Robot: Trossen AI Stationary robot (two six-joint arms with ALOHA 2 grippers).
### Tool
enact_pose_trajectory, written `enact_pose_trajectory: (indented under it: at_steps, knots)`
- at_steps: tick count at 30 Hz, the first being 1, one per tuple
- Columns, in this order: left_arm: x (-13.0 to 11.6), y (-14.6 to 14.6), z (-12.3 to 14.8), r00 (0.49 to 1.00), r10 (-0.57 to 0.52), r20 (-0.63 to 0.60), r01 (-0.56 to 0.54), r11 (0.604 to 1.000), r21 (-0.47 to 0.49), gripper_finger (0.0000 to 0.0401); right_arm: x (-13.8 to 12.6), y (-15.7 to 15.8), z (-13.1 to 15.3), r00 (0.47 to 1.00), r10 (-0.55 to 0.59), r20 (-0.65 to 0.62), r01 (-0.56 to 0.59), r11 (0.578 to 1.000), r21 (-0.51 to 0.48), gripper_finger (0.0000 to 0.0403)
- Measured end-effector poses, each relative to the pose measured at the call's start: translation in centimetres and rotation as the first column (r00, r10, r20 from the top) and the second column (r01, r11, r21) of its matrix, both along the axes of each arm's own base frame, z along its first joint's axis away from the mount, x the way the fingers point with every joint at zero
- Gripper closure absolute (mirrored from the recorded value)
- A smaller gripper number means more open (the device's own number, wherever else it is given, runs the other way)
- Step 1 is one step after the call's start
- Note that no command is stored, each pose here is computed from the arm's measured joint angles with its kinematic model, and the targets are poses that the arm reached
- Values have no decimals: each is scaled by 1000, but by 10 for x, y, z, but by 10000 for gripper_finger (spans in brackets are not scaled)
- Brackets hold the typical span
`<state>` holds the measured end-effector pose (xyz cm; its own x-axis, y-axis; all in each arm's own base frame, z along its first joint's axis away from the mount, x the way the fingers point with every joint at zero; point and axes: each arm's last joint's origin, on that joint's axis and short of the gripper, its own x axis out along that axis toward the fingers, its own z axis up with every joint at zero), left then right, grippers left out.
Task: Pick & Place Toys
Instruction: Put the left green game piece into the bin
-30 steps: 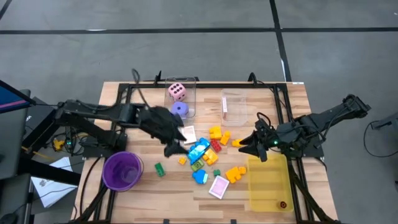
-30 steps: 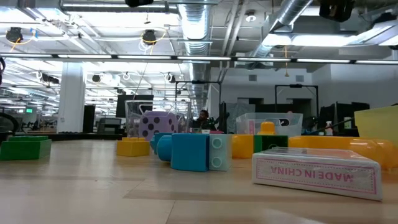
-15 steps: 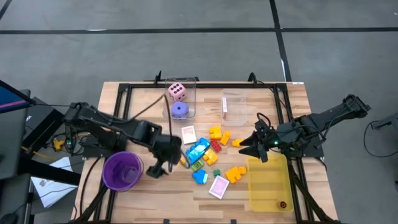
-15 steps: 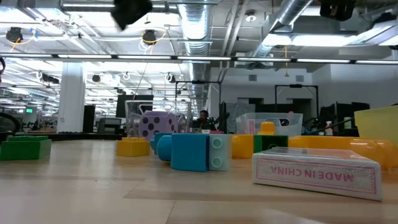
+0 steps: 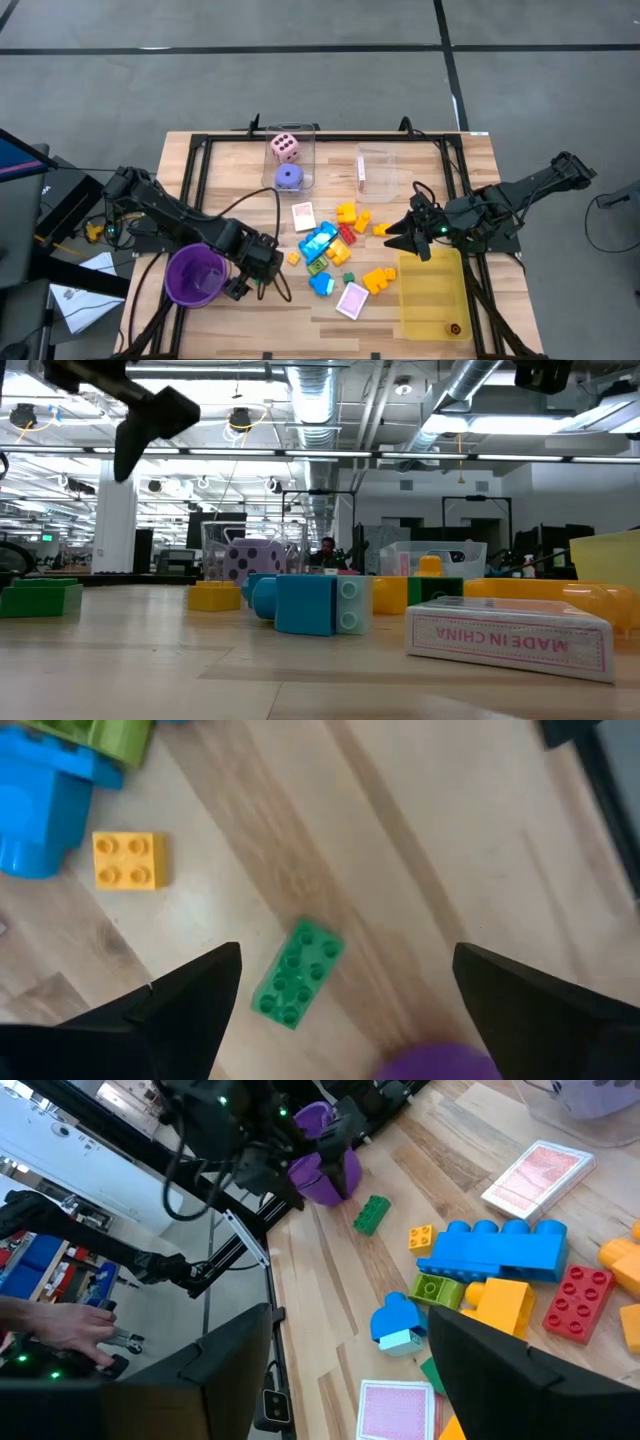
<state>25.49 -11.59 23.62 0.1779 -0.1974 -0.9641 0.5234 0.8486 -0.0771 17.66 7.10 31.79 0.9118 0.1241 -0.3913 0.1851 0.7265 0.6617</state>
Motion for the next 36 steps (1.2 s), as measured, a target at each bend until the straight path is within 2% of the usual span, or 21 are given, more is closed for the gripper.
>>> enact_pose_trajectory:
  at_steps: [5, 14, 28, 36]
  knots:
    - [-2, 3, -17, 997, 74, 7, -74, 997, 24, 57, 0, 0, 0, 1000, -5, -3, 5, 1000, 10, 143]
    - [-4, 2, -34, 997, 72, 36, -73, 997, 8, 59, 0, 0, 0, 1000, -7, -5, 7, 1000, 16, 143]
    - [6, -13, -84, 990, 51, -132, -39, 995, 95, 59, -1, 0, -3, 999, -15, -36, 16, 1000, 19, 143]
    - [6, -11, -89, 987, 82, -141, -62, 988, 141, 59, -2, -1, -4, 999, -18, -49, 19, 1000, 20, 143]
